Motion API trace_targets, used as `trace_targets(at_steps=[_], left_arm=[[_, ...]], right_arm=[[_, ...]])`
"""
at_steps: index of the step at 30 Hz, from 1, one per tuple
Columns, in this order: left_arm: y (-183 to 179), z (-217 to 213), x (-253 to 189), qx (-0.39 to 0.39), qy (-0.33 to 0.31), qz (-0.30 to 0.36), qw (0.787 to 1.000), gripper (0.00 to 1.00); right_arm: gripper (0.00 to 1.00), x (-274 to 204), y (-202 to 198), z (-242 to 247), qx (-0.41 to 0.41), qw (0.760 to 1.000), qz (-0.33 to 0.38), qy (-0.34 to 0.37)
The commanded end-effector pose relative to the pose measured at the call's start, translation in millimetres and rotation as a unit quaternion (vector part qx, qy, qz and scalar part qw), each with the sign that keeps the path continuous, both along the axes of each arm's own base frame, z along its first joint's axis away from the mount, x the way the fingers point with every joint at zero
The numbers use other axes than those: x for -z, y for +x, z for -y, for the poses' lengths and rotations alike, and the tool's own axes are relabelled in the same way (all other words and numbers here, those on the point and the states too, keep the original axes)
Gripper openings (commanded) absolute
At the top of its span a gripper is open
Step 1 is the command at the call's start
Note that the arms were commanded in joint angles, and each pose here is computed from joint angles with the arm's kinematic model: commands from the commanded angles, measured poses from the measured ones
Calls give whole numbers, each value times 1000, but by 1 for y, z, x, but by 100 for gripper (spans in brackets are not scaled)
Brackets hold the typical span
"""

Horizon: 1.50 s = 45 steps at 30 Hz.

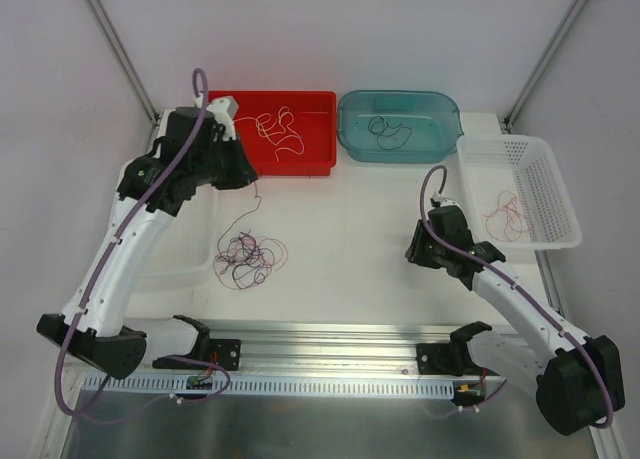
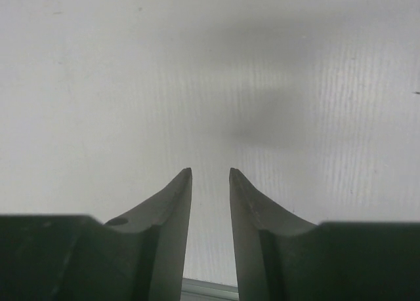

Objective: Untangle the cables

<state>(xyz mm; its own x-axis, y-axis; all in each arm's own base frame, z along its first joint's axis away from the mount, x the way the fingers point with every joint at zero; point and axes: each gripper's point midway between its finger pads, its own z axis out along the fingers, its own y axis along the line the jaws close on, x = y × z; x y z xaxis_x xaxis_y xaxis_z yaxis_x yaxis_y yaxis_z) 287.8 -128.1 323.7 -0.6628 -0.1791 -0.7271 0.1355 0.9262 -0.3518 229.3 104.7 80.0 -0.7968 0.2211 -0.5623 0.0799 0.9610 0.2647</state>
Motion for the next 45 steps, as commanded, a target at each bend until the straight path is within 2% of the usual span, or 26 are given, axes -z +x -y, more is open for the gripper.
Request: trace_targets(at_steps=[1,4,8,10,12,13,15,16,19,20,23,25,27,28,30,33,39,45], left_arm=[[-10,73,-16,109,-54,21,992,0],[-14,115,-14,164,-58,14,985,0],[-40,181,-24,259,-52,26,964,1],[-43,202,-16,286,-43,20,957,7],[-49,219,-11,304,-38,16,952,18],[-50,222,-9,309,-35,15,950,30],[-50,224,3,308,-25,5,951,39],[-49,222,9,301,-19,0,953,50],[-43,199,41,251,25,-15,968,72],[-42,192,48,240,35,-18,970,85],[-36,151,70,166,78,-19,983,99],[-32,120,100,104,95,-51,989,99],[-35,98,116,56,85,-80,992,99],[-40,81,140,35,100,-105,989,99],[-36,56,157,-21,97,-127,987,99],[-33,30,191,-60,122,-159,978,99],[-7,29,231,-68,161,-182,968,99],[15,77,267,2,164,-232,959,93]], right_arm=[[34,-24,4,-23,-58,997,39,17],[35,-34,4,-33,-75,995,60,17],[40,-50,5,-32,-71,992,103,18],[42,-57,6,-25,-58,991,122,13],[48,-66,5,-19,-52,988,144,13],[50,-68,3,-18,-52,987,149,13],[56,-75,1,-15,-54,985,162,13],[58,-75,0,-13,-56,985,163,11],[62,-74,-5,-12,-67,985,161,5],[63,-72,-6,-13,-70,985,158,3],[64,-68,-8,-19,-85,985,151,9],[64,-66,-9,-24,-94,985,146,14],[64,-65,-8,-30,-102,984,146,20],[64,-65,-8,-32,-105,983,146,22],[65,-64,-8,-37,-112,983,145,23],[67,-58,-10,-45,-128,982,136,26],[70,-57,-17,-56,-150,979,134,30],[71,-58,-23,-53,-152,979,137,23]])
